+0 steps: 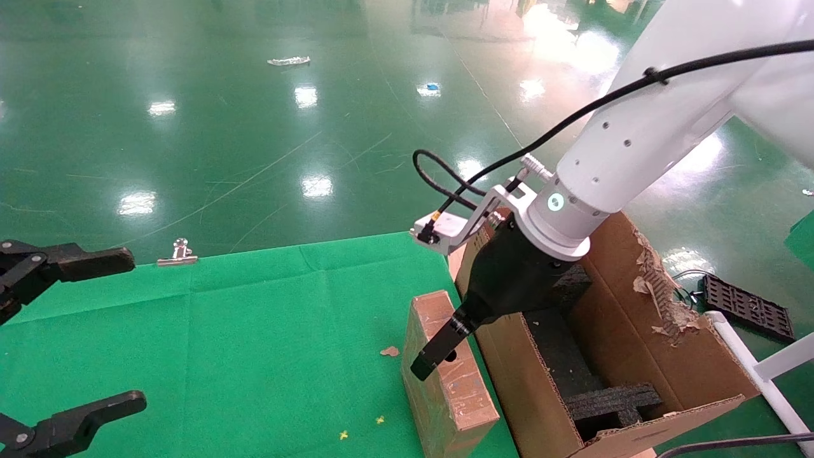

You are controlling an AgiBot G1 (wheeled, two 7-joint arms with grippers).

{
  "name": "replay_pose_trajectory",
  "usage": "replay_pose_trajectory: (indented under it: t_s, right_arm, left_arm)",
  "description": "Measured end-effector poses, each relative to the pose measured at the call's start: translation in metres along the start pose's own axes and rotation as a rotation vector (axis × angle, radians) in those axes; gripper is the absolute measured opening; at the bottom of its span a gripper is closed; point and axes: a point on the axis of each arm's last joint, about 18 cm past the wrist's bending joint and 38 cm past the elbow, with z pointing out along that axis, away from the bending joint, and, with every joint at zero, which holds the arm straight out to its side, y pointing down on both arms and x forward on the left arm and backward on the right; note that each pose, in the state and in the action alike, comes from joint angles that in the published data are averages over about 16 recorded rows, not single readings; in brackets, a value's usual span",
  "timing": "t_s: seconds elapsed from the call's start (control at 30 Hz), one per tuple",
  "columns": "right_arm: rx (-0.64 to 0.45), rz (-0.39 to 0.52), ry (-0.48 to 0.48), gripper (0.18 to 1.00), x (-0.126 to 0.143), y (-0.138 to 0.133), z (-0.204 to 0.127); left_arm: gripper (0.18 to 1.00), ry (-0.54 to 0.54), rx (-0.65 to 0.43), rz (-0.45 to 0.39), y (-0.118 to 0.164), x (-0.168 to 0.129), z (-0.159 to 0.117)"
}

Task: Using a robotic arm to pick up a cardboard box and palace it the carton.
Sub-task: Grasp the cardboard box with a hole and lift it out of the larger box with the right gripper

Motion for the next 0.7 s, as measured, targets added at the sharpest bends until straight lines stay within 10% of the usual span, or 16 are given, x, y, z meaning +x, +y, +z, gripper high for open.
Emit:
replay_pose_trajectory:
  t_s: [0.7]
  right_arm:
    - [-0.067, 0.006, 0.04, 0.921, 0.002, 0.015, 0.021]
  left_arm:
    - [0.986, 0.0, 0.0, 0.0, 0.0, 0.0, 0.0]
